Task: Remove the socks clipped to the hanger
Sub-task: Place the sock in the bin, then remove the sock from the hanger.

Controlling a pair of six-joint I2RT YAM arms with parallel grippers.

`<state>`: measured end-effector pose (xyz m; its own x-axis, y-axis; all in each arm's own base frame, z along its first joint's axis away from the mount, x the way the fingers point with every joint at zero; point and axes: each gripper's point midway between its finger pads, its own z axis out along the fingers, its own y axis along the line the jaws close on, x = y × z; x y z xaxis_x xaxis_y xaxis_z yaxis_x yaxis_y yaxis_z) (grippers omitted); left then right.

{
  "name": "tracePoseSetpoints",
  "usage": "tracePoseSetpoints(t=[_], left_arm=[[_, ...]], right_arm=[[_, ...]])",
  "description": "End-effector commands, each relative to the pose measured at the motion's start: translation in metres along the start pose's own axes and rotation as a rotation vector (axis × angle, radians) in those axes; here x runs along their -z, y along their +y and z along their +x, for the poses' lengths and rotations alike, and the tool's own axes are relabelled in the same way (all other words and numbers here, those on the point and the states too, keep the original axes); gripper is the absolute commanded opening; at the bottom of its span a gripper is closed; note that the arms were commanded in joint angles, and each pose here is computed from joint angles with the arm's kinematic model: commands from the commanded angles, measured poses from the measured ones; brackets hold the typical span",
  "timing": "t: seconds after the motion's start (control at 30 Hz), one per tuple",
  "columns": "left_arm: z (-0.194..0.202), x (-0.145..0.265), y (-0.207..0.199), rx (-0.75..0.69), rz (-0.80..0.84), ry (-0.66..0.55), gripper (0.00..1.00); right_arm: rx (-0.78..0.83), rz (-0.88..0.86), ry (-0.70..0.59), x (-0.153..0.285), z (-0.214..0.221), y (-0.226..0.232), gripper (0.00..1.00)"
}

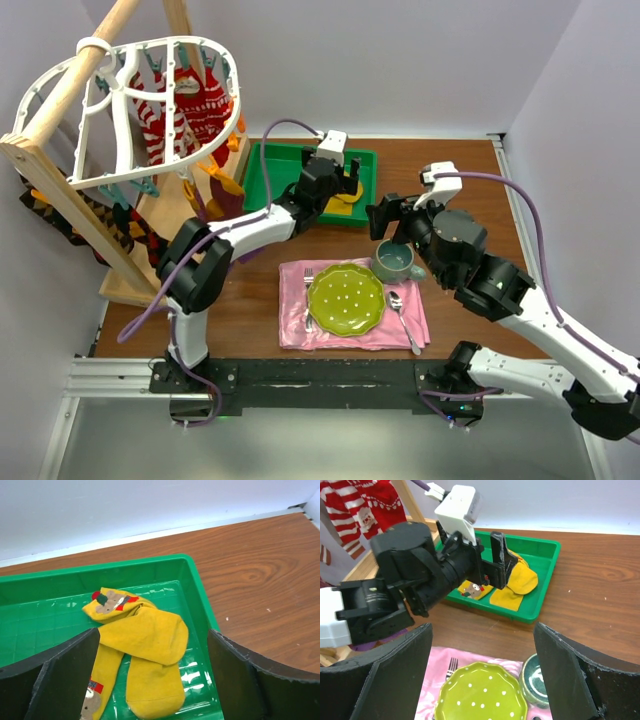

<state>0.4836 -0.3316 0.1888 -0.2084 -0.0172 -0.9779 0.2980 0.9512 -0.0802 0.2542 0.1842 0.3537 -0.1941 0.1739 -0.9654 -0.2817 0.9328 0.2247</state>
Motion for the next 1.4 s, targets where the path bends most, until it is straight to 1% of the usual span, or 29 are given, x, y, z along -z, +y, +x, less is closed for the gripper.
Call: tracePoseSetpoints(t=[0.0,0.03,0.1,0.17,0.2,0.27,0.3,0.33,0.4,0.47,0.6,0.63,0.67,0.73,0.77,0.83,0.87,0.9,0.93,0.97,1.0,1.03,1.07,1.1,1.13,1.17,1.2,1.23,1.37], left_arm=[[-0.053,0.026,-0.008,0.039,0.063,-0.120,0.94],[-0.055,0.033,-0.011,0.041,0.075,-0.126,0.94],[-0.042,0.041,-0.016,0.029,0.092,-0.109,0.94],[-0.041,0.055,-0.026,0.031,0.115,-0.115,0.94],[-0.026,0.064,-0.034,0.029,0.135,-0.094,0.95],[-0.027,0.080,-0.042,0.037,0.160,-0.100,0.95],[-0.012,0.091,-0.052,0.026,0.180,-0.079,0.95],[-0.016,0.101,-0.055,0.028,0.188,-0.089,0.95],[-0.002,0.124,-0.064,0.022,0.215,-0.066,0.95],[0.011,0.138,-0.063,0.042,0.202,-0.030,0.95],[0.041,0.180,-0.045,0.104,0.189,0.045,0.94],[0.046,0.186,-0.038,0.118,0.172,0.055,0.94],[0.057,0.194,-0.031,0.139,0.150,0.092,0.94],[0.063,0.211,-0.012,0.162,0.121,0.100,0.94],[0.073,0.219,-0.004,0.163,0.101,0.130,0.94],[0.071,0.234,0.013,0.174,0.075,0.123,0.94],[0.079,0.242,0.021,0.159,0.059,0.156,0.94],[0.070,0.250,0.026,0.175,0.060,0.140,0.94],[0.070,0.256,0.031,0.175,0.054,0.145,0.94],[0.079,0.264,0.039,0.157,0.037,0.183,0.94],[0.072,0.271,0.042,0.176,0.045,0.167,0.94],[0.074,0.275,0.045,0.176,0.046,0.179,0.94],[0.081,0.282,0.050,0.171,0.033,0.214,0.94],[0.078,0.287,0.053,0.187,0.031,0.213,0.94],[0.081,0.291,0.057,0.194,0.020,0.227,0.94],[0.088,0.296,0.062,0.205,0.001,0.257,0.94],[0.086,0.300,0.064,0.226,-0.005,0.253,0.94],[0.088,0.303,0.067,0.236,-0.013,0.259,0.94],[0.091,0.318,0.080,0.283,-0.079,0.314,0.94]], right_arm=[[-0.006,0.009,-0.017,-0.002,-0.004,0.000,0.86],[-0.003,0.009,-0.017,-0.003,-0.003,0.001,0.86],[-0.004,0.007,-0.019,-0.004,-0.004,0.002,0.86],[-0.004,-0.007,-0.023,-0.004,-0.006,0.005,0.86],[-0.006,-0.011,-0.023,-0.005,-0.006,0.006,0.86],[-0.004,-0.030,-0.024,-0.005,-0.008,0.010,0.87],[-0.003,-0.034,-0.027,-0.005,-0.009,0.011,0.87],[0.002,-0.044,-0.024,-0.006,-0.009,0.013,0.87],[0.011,-0.064,-0.029,-0.006,-0.014,0.017,0.87],[0.046,-0.085,-0.035,-0.006,-0.016,0.020,0.88],[0.103,-0.138,-0.034,-0.010,-0.015,0.030,0.91],[0.108,-0.160,-0.042,-0.012,-0.016,0.036,0.92],[0.129,-0.176,-0.031,-0.017,-0.012,0.040,0.92],[0.135,-0.253,-0.029,-0.022,-0.010,0.057,0.92],[0.133,-0.261,-0.012,-0.031,-0.004,0.061,0.92],[0.119,-0.333,-0.016,-0.036,-0.005,0.077,0.92],[0.108,-0.358,-0.019,-0.040,-0.007,0.082,0.92],[0.104,-0.378,-0.008,-0.048,-0.001,0.087,0.92],[0.087,-0.419,-0.034,-0.049,-0.009,0.097,0.92],[0.082,-0.487,-0.029,-0.050,-0.008,0.109,0.92],[0.082,-0.513,-0.018,-0.057,-0.003,0.116,0.91],[0.073,-0.567,-0.055,-0.058,-0.013,0.129,0.91],[0.069,-0.635,-0.055,-0.056,-0.013,0.141,0.91],[0.071,-0.666,-0.030,-0.065,-0.002,0.151,0.90],[0.060,-0.704,-0.064,-0.066,-0.013,0.161,0.90],[0.053,-0.733,-0.064,-0.068,-0.014,0.168,0.89],[0.055,-0.782,-0.056,-0.069,-0.011,0.178,0.89],[0.048,-0.807,-0.073,-0.077,-0.014,0.188,0.88],[0.007,-0.890,-0.066,-0.090,-0.009,0.215,0.87]])
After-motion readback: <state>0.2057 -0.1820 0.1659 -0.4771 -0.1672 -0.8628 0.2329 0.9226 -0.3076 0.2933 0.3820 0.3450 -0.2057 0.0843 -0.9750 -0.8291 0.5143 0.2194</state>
